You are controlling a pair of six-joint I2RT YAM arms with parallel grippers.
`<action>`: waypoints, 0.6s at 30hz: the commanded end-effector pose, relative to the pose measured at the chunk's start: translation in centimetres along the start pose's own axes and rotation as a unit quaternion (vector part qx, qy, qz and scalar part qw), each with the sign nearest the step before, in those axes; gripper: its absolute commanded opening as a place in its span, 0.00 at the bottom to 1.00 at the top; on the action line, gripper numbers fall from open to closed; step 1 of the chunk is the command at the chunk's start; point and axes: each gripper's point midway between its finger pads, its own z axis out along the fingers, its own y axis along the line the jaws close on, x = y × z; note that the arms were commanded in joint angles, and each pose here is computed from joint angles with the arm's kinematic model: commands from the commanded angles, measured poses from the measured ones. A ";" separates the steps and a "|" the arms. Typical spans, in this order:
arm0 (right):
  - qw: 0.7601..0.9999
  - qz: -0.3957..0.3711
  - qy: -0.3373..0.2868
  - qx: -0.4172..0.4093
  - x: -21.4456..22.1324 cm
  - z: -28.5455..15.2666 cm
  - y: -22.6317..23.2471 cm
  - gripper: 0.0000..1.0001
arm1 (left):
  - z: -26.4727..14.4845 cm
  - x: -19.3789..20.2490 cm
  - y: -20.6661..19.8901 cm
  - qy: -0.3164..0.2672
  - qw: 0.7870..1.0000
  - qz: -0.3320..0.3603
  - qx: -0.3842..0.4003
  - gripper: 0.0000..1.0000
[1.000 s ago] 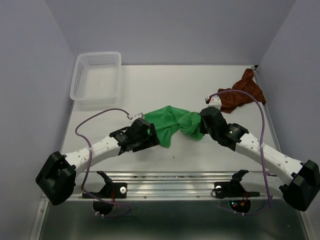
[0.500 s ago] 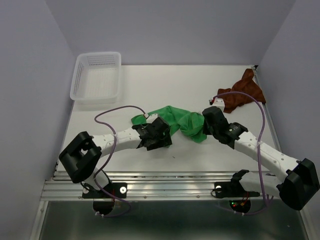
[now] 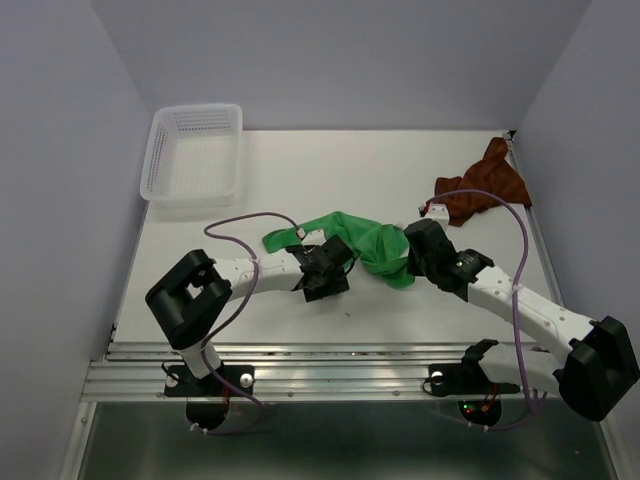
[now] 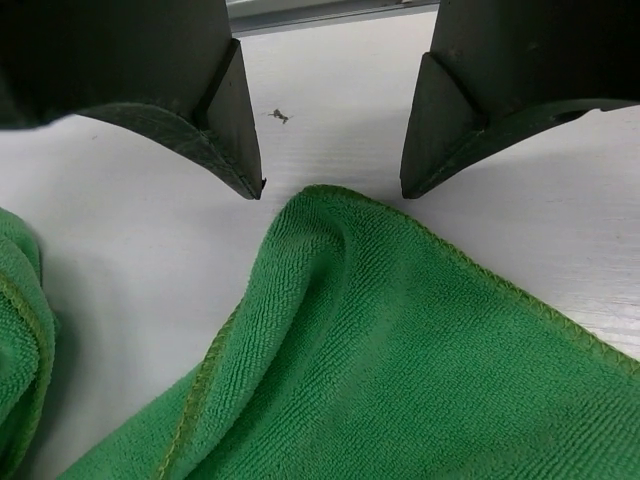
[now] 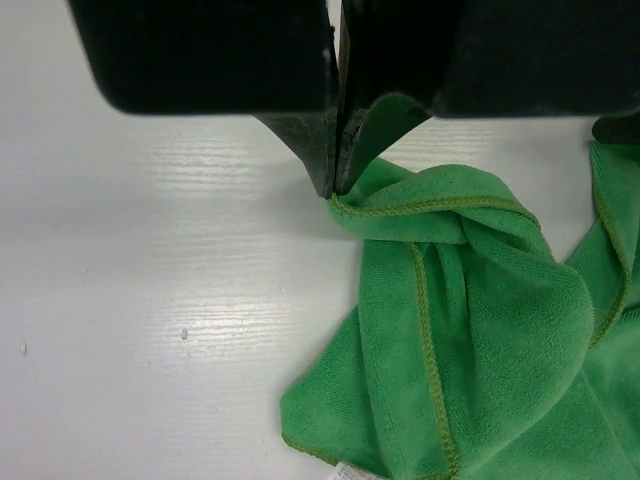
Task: Roll the towels
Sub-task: Flatten the towel
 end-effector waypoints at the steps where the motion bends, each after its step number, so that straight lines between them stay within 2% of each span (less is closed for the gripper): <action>1: 0.999 0.024 -0.022 0.001 -1.2 -0.1 -0.2 0.01 | -0.2 -0.5 0.6 -0.014 0.999 -0.021 -0.041 0.68; 4: 1.000 0.022 -0.022 0.003 -1.1 -0.1 -0.3 0.01 | 0.1 -0.6 0.6 -0.017 0.998 -0.024 -0.053 0.68; 15: 1.000 0.017 -0.017 0.001 -1.1 0.4 -0.2 0.01 | 1.9 -0.2 -0.7 0.001 0.999 0.000 -0.051 0.51; 16: 1.000 0.016 -0.018 0.000 -1.2 0.4 -0.1 0.01 | 2.0 -0.2 -0.7 0.002 0.999 0.001 -0.054 0.46; 18: 1.000 0.015 -0.019 0.001 -1.2 0.4 -0.1 0.01 | 2.0 -0.2 -0.8 0.001 0.999 0.004 -0.052 0.42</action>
